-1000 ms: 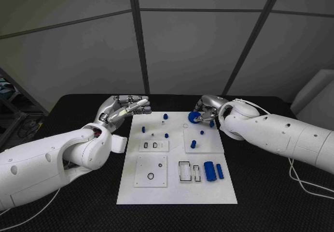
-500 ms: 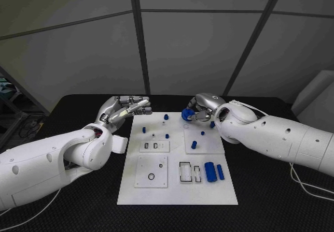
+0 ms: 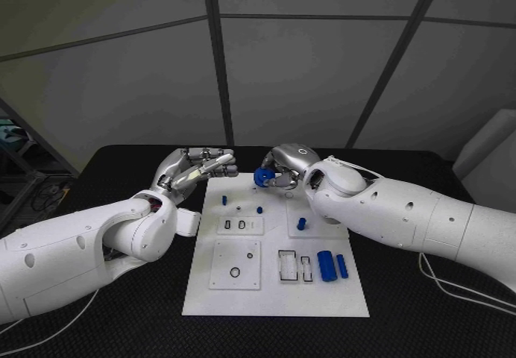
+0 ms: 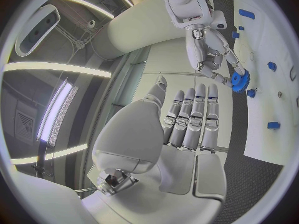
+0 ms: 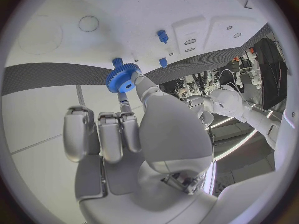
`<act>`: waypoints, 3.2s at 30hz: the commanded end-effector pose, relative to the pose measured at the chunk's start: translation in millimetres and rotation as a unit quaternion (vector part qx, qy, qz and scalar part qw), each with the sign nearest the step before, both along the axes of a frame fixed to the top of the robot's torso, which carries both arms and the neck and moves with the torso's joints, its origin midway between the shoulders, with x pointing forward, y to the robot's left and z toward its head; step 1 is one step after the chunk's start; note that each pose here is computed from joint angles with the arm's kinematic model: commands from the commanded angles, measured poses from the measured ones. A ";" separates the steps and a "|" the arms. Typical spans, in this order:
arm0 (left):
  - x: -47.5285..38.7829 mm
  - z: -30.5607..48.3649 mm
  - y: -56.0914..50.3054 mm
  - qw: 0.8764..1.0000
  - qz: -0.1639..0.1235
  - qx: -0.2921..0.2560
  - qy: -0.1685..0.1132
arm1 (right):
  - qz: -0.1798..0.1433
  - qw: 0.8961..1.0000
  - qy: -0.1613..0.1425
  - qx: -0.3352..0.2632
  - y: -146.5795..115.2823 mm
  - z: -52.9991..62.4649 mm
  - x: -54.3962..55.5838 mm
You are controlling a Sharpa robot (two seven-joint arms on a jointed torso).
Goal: Assemble the parts on the task board
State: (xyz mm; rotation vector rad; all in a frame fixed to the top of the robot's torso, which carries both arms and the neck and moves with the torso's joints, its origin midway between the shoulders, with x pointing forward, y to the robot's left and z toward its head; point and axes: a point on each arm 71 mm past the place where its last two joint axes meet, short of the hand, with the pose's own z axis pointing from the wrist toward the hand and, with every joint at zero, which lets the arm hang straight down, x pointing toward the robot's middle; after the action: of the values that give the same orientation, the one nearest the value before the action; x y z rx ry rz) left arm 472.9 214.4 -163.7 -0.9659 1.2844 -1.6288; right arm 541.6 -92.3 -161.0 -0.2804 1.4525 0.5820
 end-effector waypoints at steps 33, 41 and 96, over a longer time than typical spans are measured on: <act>2.2 0.2 -4.1 1.000 -0.004 -0.001 -0.001 | 0.012 0.999 0.024 -0.025 27.6 -25.2 -1.4; 2.4 0.0 -4.0 1.000 -0.004 -0.001 -0.001 | 0.011 0.999 0.031 -0.029 28.4 -26.9 -0.3; 3.5 -2.0 4.8 1.000 0.004 0.002 0.000 | -0.040 0.976 0.113 0.182 -181.5 -17.7 -8.5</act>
State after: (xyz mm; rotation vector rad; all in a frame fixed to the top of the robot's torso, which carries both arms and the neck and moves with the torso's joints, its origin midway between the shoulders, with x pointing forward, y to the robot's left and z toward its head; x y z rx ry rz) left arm 476.6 219.7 -166.6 -0.9748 1.2840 -1.6069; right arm 533.2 -276.5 -177.4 0.1389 1.5009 0.7703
